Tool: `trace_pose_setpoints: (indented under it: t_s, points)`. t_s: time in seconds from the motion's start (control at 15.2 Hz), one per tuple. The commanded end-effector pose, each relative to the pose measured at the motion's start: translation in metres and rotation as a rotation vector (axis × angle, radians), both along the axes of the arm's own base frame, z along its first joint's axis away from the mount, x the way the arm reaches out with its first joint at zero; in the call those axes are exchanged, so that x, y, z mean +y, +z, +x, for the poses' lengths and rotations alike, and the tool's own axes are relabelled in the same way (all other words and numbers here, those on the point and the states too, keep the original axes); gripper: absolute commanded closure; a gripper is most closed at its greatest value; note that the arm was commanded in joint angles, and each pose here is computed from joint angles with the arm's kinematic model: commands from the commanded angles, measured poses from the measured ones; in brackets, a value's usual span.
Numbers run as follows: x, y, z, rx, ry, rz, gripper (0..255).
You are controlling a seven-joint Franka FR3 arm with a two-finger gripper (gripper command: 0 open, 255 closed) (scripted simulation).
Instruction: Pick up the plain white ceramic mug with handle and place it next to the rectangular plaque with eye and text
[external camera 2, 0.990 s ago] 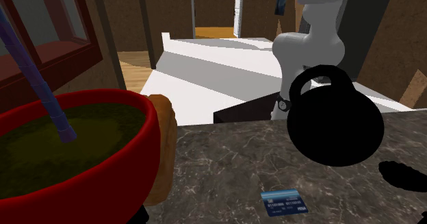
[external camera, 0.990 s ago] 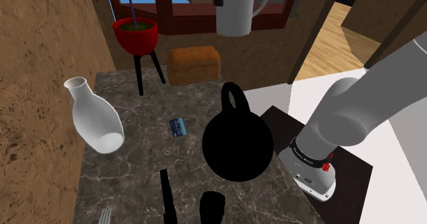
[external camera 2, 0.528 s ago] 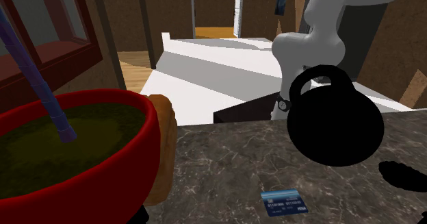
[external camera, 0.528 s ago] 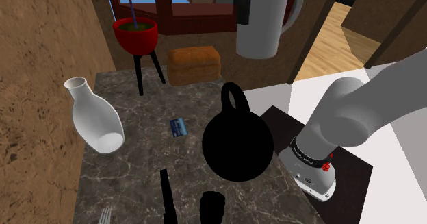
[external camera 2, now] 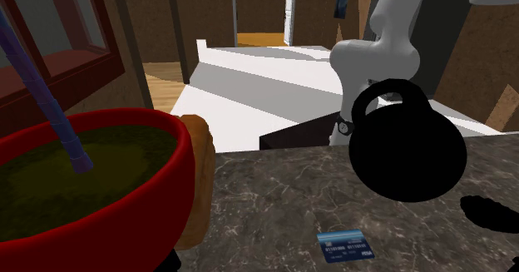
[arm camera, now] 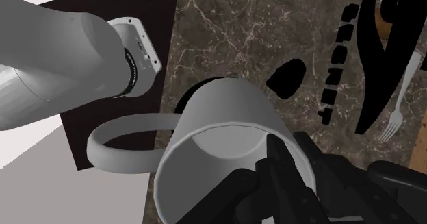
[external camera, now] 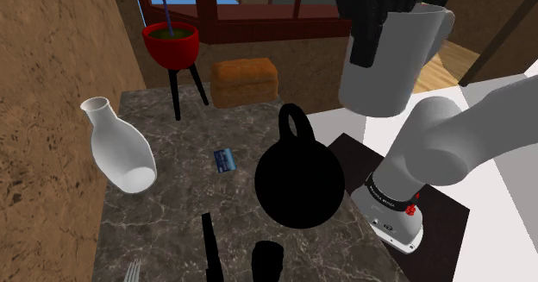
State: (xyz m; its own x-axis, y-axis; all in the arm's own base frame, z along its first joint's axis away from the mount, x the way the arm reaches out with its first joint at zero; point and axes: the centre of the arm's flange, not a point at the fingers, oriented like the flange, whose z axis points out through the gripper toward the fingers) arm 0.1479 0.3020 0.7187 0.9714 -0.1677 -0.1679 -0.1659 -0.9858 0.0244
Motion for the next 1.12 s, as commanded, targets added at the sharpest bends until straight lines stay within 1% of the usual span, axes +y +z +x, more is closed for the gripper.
trace_pose_setpoints:
  t_s: [0.0, 1.06]
  points:
    - [0.012, -0.001, -0.025, 0.000, -0.001, 0.000, 255]
    - [0.091, -0.001, -0.221, 0.000, -0.001, 0.000, 255]
